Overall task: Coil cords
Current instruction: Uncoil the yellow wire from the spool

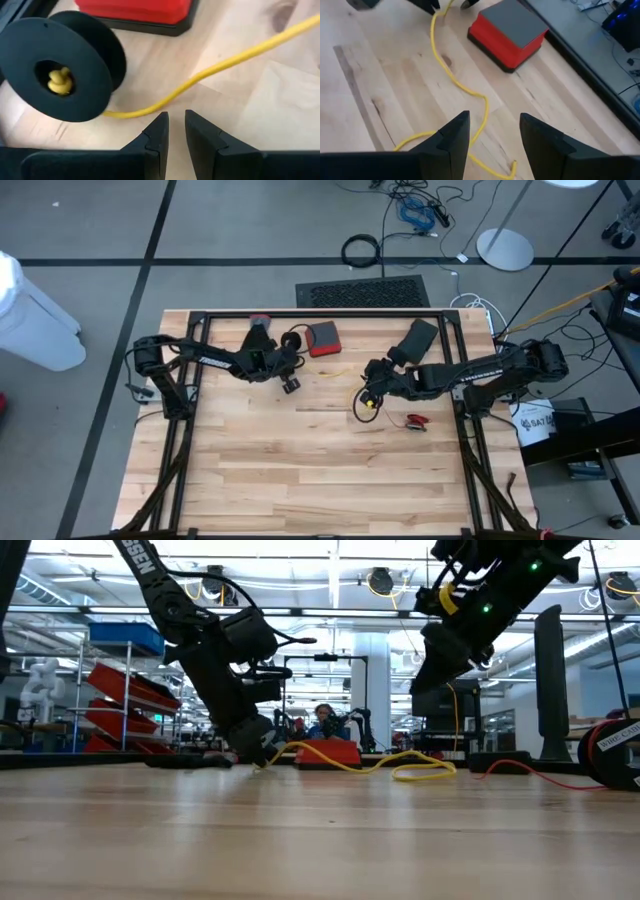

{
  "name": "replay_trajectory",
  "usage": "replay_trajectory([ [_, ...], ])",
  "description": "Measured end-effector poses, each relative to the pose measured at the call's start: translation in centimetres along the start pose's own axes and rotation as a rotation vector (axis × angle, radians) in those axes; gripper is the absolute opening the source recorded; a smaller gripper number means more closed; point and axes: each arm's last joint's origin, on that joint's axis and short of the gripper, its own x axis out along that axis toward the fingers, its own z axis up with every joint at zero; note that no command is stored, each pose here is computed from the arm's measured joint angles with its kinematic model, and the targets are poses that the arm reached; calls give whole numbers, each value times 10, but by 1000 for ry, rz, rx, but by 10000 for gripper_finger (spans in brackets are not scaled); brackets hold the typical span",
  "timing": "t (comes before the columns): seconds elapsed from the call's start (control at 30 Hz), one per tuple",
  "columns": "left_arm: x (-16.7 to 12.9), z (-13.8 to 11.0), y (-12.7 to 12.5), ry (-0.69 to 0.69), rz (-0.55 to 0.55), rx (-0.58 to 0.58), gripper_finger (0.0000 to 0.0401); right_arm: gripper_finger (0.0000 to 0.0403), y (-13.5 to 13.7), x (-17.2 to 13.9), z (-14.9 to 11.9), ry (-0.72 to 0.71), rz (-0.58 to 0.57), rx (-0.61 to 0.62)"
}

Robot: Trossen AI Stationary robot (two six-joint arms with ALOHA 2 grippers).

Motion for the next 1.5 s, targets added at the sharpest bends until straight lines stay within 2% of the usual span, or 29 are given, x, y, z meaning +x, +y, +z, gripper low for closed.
replay_trajectory([
  [0.2, -1, 0, -4, -5, -9, 11, 71, 160, 13, 27, -7, 23, -14, -10],
  [0.47, -2, 0, -5, -6, -10, 13, 71, 160, 35, 72, 2, -163, 88, 46],
  [0.7, -2, 0, -5, -6, -10, 13, 71, 160, 24, 101, 4, -224, 30, 100],
  [0.87, -2, 0, -5, -7, -10, 13, 71, 160, 5, 109, 11, -257, -50, 161],
  [1.13, -2, 0, -5, -7, -9, 13, 71, 160, -14, 112, 32, -419, 12, 336],
  [1.5, -2, 0, -5, -7, -9, 13, 71, 160, -9, 107, 35, -463, 35, 343],
])
